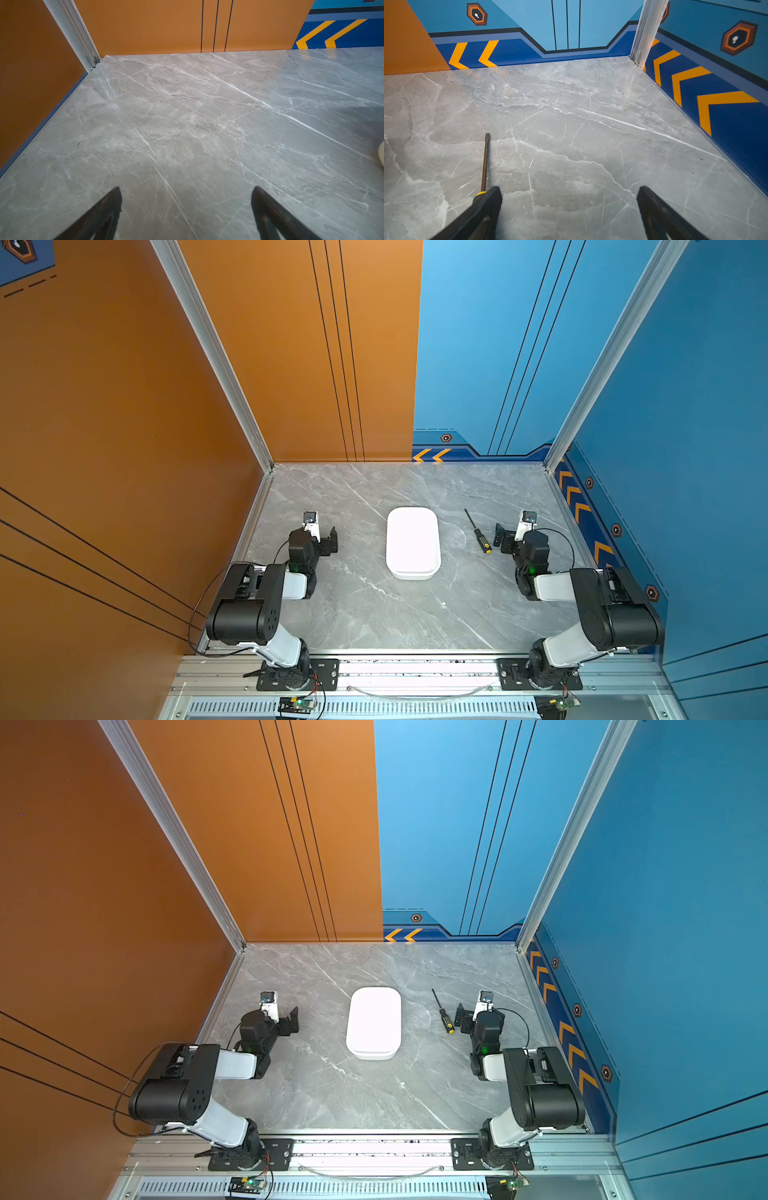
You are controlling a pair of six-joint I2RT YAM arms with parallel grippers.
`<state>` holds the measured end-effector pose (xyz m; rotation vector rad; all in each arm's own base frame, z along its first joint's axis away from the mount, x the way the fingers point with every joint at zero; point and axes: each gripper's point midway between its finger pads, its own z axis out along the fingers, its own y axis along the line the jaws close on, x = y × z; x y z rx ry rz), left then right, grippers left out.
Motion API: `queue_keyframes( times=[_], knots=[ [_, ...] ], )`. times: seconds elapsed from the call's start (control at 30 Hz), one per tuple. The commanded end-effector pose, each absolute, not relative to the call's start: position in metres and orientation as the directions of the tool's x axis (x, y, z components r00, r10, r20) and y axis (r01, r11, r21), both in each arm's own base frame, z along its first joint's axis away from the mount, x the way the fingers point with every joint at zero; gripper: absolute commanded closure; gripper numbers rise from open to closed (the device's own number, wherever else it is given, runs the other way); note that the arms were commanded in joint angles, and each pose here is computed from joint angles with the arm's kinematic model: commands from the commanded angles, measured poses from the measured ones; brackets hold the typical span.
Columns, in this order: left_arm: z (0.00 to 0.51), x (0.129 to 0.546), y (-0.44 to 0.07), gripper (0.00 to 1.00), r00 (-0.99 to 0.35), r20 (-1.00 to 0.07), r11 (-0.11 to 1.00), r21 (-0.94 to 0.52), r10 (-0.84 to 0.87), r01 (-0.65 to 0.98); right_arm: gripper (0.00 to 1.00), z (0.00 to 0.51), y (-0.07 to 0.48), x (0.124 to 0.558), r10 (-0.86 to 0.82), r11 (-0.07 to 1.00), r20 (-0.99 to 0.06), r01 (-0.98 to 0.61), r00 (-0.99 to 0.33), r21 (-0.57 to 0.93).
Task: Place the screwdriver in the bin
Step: 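Move the right gripper over the black-and-yellow screwdriver while the left arm lifts aside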
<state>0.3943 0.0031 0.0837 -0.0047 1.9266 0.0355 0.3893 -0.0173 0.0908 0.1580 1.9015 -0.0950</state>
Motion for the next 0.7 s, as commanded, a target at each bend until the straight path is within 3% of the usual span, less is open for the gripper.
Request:
queue_keyframes(
  times=[0.0, 0.37, 0.67],
  knots=[
    [0.089, 0.397, 0.002, 0.02, -0.34, -0.94, 1.0, 0.021, 0.018, -0.007, 0.0, 0.093, -0.017, 0.394, 0.051, 0.99, -0.943, 0.144, -0.328, 0.004],
    [0.091, 0.397, -0.003, 0.02, -0.334, -0.942, 0.999, 0.009, 0.02, 0.033, 0.0, 0.093, -0.017, 0.394, 0.053, 0.99, -0.943, 0.141, -0.329, 0.007],
    [0.138, 0.385, -0.006, 0.02, -0.322, -0.947, 0.999, -0.007, 0.008, 0.044, 0.0, 0.121, -0.013, 0.398, 0.051, 0.993, -0.923, 0.121, -0.382, 0.005]
  ],
)
